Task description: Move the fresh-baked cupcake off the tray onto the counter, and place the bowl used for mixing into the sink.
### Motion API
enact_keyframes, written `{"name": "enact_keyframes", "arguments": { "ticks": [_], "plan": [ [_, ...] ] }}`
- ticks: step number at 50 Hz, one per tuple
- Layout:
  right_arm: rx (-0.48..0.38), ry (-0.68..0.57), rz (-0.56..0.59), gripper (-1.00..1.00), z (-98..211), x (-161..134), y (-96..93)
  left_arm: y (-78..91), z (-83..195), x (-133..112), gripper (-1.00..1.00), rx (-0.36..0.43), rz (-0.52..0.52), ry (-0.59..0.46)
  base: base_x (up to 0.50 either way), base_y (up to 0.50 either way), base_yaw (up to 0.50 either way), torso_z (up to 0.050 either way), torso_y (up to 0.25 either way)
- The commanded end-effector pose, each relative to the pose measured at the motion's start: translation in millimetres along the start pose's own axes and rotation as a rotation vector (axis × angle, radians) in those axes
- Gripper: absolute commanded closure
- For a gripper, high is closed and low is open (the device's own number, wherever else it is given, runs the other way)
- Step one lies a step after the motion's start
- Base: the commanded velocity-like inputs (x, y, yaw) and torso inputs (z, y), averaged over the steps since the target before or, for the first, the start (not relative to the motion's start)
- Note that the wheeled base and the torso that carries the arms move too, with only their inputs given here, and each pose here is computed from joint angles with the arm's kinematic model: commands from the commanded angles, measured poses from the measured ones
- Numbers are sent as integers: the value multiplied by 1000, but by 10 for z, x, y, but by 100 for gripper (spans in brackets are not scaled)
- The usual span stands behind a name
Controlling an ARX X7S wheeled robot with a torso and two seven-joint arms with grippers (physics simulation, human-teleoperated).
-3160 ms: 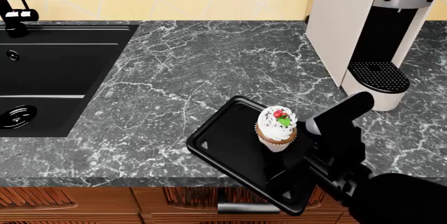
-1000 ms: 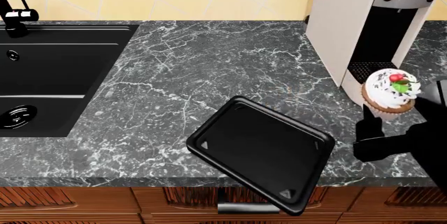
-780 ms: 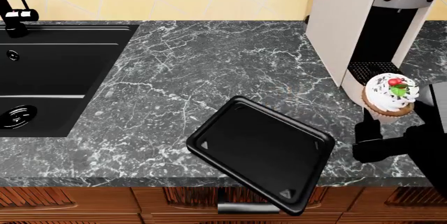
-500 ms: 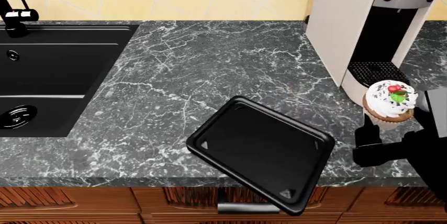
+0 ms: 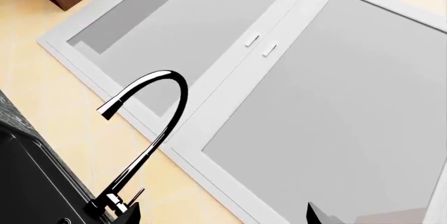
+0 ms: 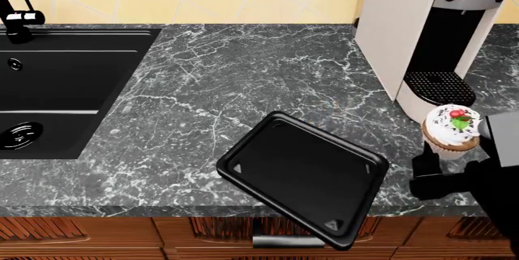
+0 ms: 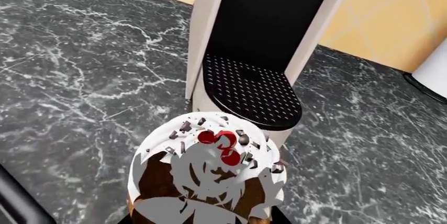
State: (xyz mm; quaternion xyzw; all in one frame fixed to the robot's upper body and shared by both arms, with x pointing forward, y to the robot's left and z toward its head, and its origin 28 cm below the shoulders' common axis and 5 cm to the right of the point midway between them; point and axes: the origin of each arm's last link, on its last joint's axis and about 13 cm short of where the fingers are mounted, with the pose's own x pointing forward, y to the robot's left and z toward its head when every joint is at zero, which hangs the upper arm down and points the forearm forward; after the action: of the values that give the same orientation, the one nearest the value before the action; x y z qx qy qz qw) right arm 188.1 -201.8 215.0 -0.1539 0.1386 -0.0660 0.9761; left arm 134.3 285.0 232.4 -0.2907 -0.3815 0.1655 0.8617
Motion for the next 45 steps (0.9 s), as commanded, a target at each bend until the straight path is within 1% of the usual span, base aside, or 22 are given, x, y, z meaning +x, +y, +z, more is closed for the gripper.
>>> {"name": "enact_keyframes", "arguments": {
  "ticks": [1, 37, 45],
  "plan": [
    [-9, 19, 1, 100, -93, 50, 14, -1, -7, -1, -100, 2, -1, 1, 0, 0, 0, 0, 0],
    [-11, 66, 4, 100, -252, 148, 74, -7, 5, 0, -100, 2, -2, -1, 0, 0, 0, 0, 0],
    [-9, 71, 3, 100, -281, 192, 62, -5, 2, 0, -100, 1, -2, -1, 1, 0, 0, 0, 0]
  ]
}}
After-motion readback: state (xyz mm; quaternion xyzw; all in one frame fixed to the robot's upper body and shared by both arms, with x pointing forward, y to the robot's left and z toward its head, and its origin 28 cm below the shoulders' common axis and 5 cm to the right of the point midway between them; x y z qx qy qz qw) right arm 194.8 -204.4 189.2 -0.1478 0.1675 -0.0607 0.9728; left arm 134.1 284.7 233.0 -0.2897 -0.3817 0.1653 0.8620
